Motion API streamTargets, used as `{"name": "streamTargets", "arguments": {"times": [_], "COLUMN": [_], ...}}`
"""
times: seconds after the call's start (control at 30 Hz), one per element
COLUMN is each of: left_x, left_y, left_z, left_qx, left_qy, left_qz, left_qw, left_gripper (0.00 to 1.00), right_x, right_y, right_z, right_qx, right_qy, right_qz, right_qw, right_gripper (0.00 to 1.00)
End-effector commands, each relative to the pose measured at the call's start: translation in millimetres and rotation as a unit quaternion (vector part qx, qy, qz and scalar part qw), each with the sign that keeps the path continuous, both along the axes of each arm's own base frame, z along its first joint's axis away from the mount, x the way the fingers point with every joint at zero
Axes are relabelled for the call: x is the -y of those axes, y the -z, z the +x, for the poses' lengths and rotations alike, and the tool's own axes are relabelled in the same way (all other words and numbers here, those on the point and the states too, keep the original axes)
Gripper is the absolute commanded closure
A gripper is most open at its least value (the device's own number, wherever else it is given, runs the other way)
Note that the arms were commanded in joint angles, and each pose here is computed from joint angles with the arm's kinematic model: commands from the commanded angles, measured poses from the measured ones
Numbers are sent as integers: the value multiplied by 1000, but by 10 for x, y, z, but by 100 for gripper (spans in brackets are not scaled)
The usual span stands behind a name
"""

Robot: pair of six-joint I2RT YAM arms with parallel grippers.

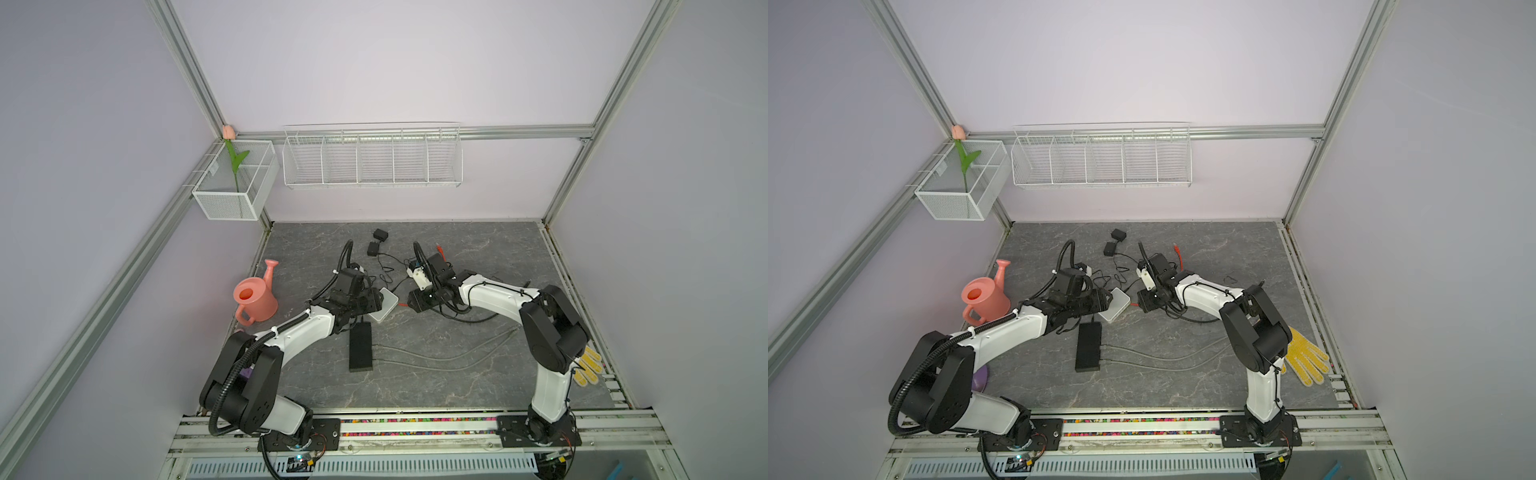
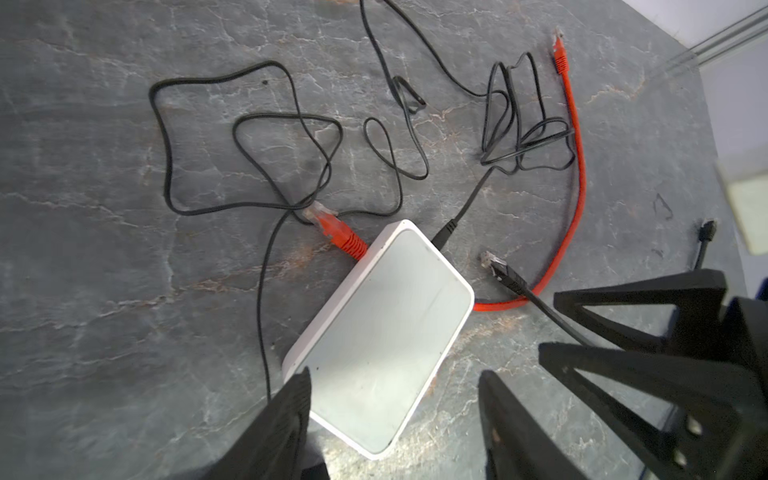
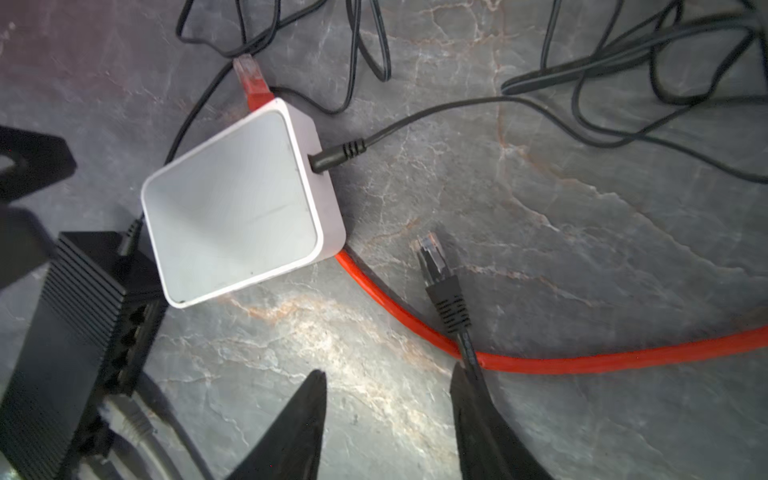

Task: Insert the plug into the switch port
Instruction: 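Grasp the black ethernet cable near its plug with the right gripper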

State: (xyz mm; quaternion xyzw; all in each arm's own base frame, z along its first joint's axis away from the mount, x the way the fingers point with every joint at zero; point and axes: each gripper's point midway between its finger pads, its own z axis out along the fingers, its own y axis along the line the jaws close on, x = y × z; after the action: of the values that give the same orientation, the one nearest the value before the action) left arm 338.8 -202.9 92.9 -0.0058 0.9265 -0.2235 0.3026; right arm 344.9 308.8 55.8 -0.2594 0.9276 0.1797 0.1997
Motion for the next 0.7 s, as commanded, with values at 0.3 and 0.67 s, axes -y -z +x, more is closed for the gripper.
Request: {"name": "streamTargets", "arguments": {"times": [0.3, 0.67], "left_x": [-28, -64], "left_y": [119, 301], "left_z": [185, 177], "left_qx": [-9, -29], "left_qy": [72, 93], "left_qz": [121, 156], "left_qw": [990, 983], "left_gripper": [17, 10], "right_x": [-82, -149], "right_y": [308, 242], "right_z": [-19, 75], "right_qx": [33, 57], "right_qy": [-130, -167], "right_qz": [-131, -141], "right_qw": [982, 974], "right_gripper": [44, 44]}}
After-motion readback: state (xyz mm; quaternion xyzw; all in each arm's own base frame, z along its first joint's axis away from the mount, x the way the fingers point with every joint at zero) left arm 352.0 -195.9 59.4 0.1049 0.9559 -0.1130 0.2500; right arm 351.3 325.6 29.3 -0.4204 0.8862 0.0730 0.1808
